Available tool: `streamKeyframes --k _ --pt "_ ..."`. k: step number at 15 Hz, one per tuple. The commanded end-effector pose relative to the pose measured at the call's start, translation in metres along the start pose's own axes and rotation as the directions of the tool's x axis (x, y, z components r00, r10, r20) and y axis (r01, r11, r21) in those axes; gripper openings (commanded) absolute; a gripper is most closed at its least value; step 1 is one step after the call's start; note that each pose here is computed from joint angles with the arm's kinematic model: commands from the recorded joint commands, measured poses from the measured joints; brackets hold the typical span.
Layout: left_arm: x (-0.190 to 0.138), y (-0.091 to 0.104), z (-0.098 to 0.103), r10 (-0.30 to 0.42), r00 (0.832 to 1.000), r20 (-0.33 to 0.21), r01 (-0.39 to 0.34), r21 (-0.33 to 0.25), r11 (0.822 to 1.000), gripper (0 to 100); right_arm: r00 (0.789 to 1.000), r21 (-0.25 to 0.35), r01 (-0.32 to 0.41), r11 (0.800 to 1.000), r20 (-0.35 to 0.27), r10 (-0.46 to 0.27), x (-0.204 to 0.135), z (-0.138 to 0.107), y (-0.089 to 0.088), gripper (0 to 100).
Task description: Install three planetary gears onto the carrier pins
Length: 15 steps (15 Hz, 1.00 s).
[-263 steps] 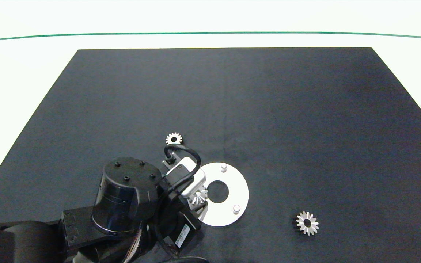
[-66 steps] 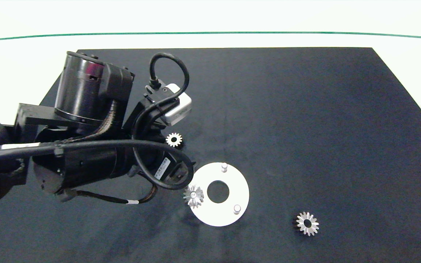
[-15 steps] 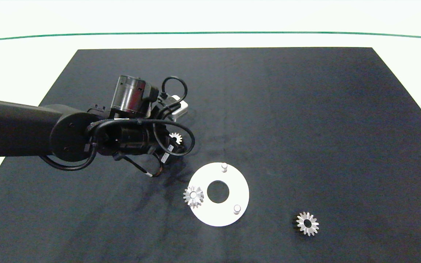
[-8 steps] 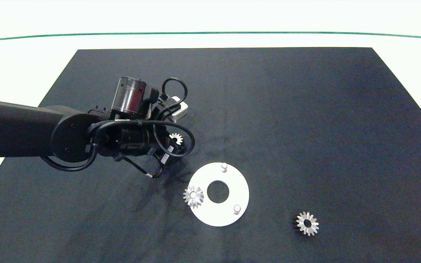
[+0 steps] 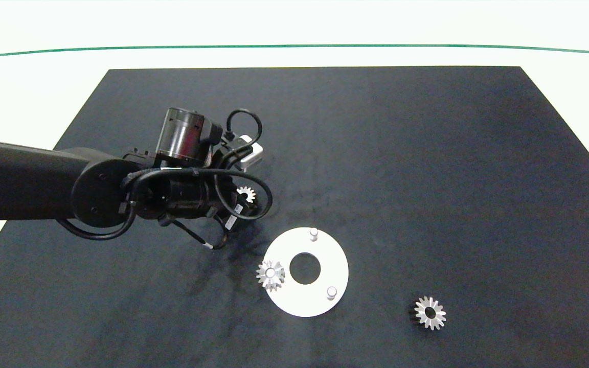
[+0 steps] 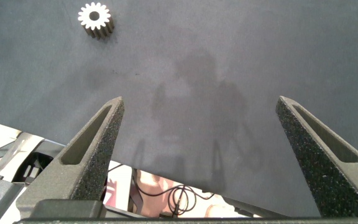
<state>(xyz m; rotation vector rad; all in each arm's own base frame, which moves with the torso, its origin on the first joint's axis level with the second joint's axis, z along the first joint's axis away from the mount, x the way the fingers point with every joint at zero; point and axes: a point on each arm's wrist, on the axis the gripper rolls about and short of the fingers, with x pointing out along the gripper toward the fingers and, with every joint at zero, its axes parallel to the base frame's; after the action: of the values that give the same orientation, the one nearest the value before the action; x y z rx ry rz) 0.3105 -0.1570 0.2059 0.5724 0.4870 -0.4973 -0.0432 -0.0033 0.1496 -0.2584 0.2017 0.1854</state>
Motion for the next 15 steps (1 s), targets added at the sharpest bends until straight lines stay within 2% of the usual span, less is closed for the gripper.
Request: streamKeyframes --k 1,6,9,13,15 --pt "-0.001 0.001 0.0 0.002 1.0 0.0 -0.002 0.002 1.0 10 1.0 -0.002 -0.001 1.0 -0.001 0.001 0.0 0.0 0.0 100" --pt "-0.002 0.0 0.0 -0.001 1.0 0.001 0.001 0.002 1.0 1 1.0 -0.002 -0.001 1.0 0.002 0.001 -0.001 -0.001 0.0 100" --pt "-0.006 -0.005 -0.006 -0.013 1.0 -0.015 0.013 -0.001 1.0 0 1.0 -0.002 -0.001 1.0 0.005 0.001 -0.001 -0.001 0.0 100" --pt "-0.022 -0.002 0.0 0.001 1.0 0.024 -0.001 -0.005 1.0 0 1.0 -0.003 -0.001 1.0 0.01 0.002 -0.002 -0.001 0.0 100" --pt "-0.035 -0.007 0.006 -0.011 0.999 0.043 0.011 0.006 1.0 0 1.0 -0.003 -0.001 1.0 0.01 0.002 -0.002 -0.001 0.0 100"
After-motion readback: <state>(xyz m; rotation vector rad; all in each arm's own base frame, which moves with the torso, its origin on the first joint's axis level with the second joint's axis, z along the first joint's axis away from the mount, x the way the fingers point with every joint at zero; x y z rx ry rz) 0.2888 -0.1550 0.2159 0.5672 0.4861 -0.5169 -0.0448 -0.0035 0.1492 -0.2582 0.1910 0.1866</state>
